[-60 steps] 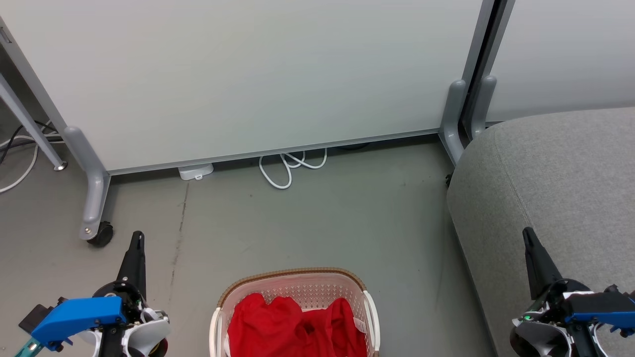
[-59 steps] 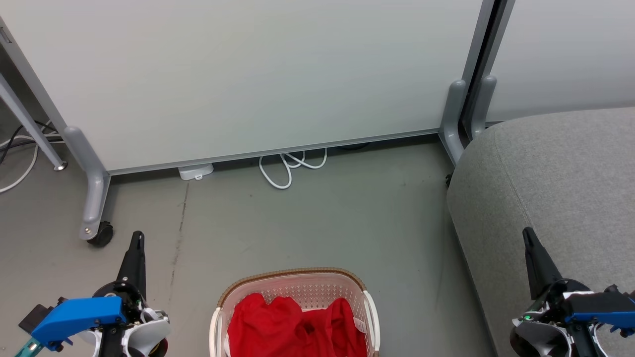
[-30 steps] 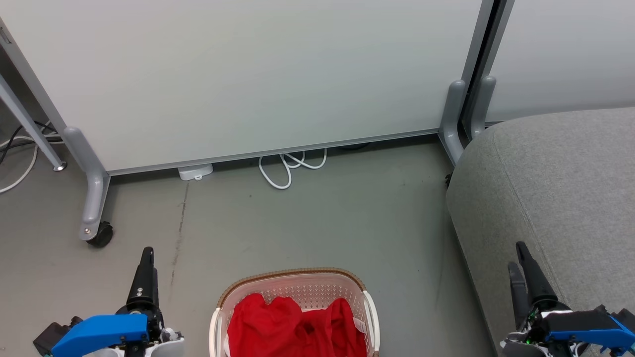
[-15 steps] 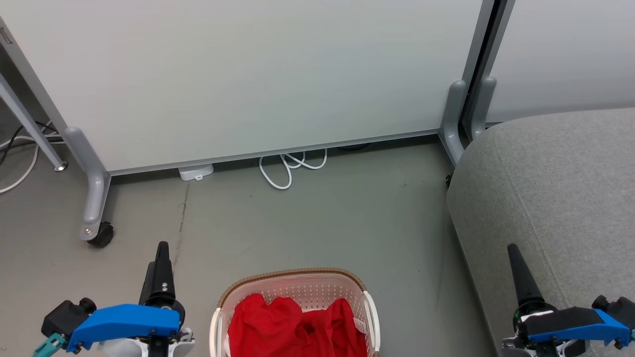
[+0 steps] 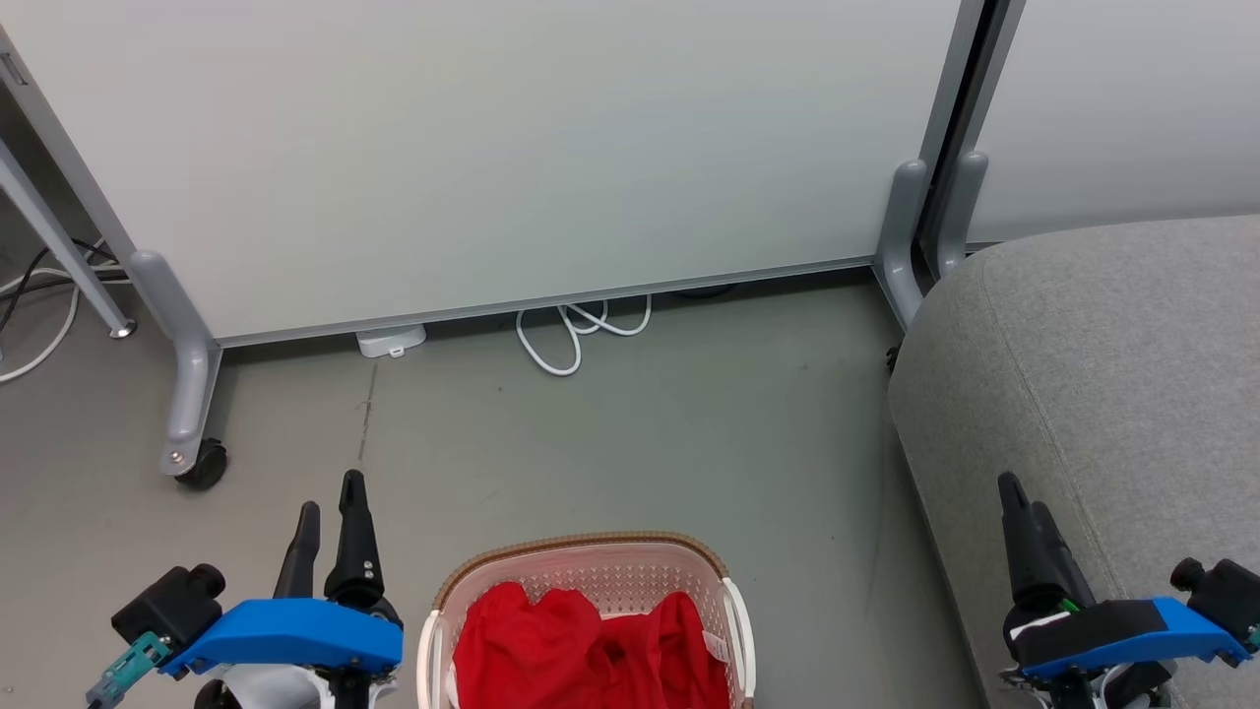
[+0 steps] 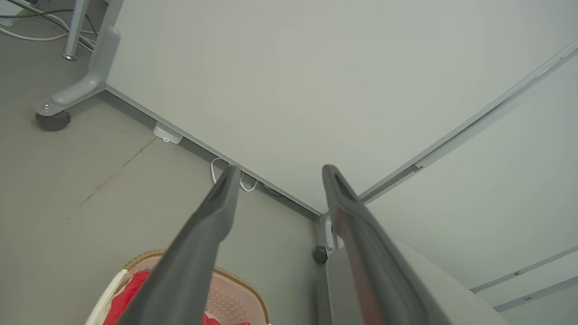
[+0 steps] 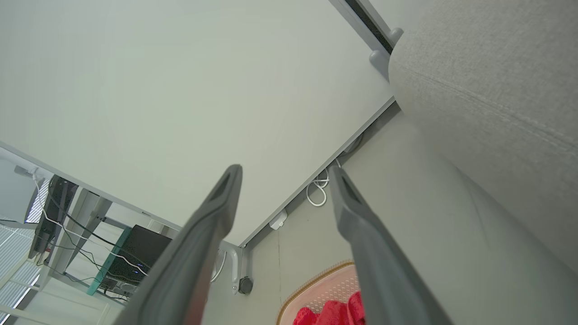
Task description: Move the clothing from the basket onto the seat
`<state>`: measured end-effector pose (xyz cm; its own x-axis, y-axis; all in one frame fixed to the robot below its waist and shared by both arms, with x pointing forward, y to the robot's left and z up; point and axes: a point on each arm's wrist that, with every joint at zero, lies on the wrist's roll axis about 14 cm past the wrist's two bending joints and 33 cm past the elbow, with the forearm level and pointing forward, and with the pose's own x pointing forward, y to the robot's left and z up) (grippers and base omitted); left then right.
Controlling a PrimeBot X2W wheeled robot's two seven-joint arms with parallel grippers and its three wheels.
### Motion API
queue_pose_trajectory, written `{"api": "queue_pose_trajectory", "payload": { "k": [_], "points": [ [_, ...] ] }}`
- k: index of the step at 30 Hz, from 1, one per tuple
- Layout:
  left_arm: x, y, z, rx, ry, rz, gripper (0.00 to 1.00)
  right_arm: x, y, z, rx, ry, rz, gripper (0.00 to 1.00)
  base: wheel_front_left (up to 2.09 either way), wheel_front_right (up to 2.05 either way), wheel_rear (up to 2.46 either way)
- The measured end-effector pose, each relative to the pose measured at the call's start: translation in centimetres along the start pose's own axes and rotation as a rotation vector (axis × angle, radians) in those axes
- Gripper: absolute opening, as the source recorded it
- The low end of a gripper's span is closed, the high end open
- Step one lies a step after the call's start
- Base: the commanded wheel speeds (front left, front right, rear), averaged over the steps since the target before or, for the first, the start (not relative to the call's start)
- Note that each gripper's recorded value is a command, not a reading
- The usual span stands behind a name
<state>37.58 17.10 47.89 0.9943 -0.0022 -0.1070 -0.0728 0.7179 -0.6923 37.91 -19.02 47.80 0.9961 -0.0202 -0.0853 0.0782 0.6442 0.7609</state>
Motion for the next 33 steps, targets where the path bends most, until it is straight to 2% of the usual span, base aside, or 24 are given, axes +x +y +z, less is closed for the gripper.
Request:
{"api": "queue_pose_trajectory", "payload": {
  "k": [17, 33],
  "points": [
    [-0.1, -1.0, 0.3, 0.259, -0.034, -0.045, 1.0, 0.3, 1.8, 0.5, -0.266, -0.012, 0.064, 1.0, 0.0, 0.0, 0.0],
    [-0.1, -1.3, 0.0, 0.393, -0.046, -0.073, 1.0, 0.3, 2.6, 0.4, -0.433, -0.01, 0.093, 1.0, 0.0, 0.0, 0.0]
  ]
}}
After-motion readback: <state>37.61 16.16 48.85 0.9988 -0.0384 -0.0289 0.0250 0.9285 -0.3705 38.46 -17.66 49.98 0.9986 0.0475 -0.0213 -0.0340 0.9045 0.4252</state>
